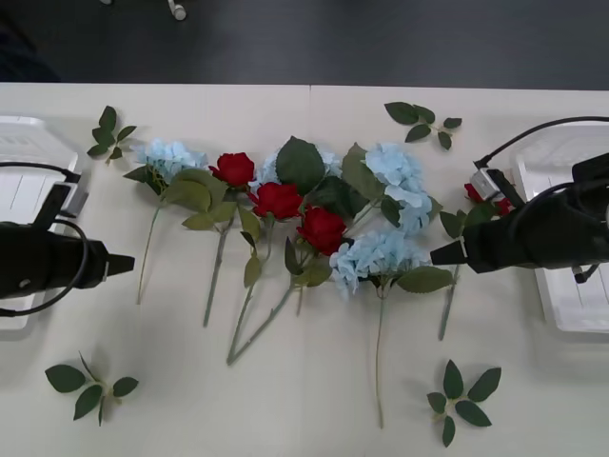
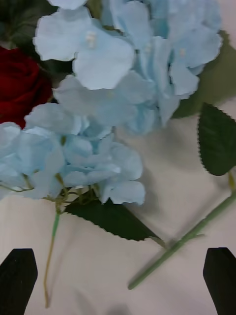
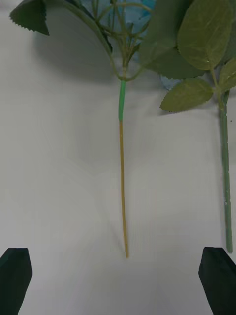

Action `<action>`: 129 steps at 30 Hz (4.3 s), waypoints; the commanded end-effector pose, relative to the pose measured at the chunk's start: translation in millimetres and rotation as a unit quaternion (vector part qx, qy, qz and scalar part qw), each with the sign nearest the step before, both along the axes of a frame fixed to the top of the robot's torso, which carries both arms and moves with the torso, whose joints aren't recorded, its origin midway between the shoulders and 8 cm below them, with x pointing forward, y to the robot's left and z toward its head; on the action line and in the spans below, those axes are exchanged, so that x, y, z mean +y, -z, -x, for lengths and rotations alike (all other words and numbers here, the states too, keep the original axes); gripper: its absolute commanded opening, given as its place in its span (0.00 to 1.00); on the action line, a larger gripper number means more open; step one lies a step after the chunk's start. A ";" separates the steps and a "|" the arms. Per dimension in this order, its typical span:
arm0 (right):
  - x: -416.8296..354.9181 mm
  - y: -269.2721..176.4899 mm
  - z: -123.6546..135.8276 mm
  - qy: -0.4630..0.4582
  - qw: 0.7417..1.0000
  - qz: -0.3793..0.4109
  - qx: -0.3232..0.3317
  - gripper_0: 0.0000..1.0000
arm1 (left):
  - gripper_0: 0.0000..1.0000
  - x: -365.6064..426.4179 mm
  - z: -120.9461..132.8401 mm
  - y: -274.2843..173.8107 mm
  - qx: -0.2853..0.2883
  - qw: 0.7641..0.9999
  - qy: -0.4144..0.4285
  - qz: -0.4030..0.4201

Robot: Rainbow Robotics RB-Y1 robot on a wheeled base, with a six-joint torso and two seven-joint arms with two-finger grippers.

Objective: Put the red flowers into the right box and the blue flowers into the left box

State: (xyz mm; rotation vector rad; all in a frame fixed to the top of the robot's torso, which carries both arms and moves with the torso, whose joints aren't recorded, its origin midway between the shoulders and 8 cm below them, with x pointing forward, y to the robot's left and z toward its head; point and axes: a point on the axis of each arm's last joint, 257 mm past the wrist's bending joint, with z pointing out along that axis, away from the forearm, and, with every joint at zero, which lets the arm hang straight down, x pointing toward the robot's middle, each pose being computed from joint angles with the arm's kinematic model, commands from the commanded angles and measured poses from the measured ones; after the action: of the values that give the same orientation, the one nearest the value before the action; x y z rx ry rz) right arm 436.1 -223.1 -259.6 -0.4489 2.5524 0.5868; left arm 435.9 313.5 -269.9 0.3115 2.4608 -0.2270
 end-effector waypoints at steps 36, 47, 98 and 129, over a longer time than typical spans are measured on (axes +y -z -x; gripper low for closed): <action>-55.9 72.4 -46.6 0.268 0.957 -0.037 0.106 1.00 | 1.00 -21.8 -97.5 22.8 0.043 0.994 -0.093 -0.034; -29.4 97.7 -59.5 0.317 0.936 -0.030 0.147 1.00 | 1.00 -27.3 -101.0 32.0 0.049 0.994 -0.084 -0.048; -41.3 23.8 -19.0 0.212 0.959 0.129 0.139 0.00 | 0.00 83.6 -8.2 -131.3 -0.112 0.970 -0.218 0.004; -273.5 -77.5 -23.6 0.430 0.895 0.111 -0.045 0.00 | 0.00 283.4 6.5 -121.9 -0.128 0.907 -0.397 -0.061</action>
State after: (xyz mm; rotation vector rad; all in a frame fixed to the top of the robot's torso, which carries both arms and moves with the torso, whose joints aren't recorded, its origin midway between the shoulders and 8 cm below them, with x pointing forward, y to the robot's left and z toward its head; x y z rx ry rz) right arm 450.0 -472.2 -201.0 0.6205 2.4394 0.0114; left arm 424.0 580.6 -163.4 -0.5507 2.1804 0.2770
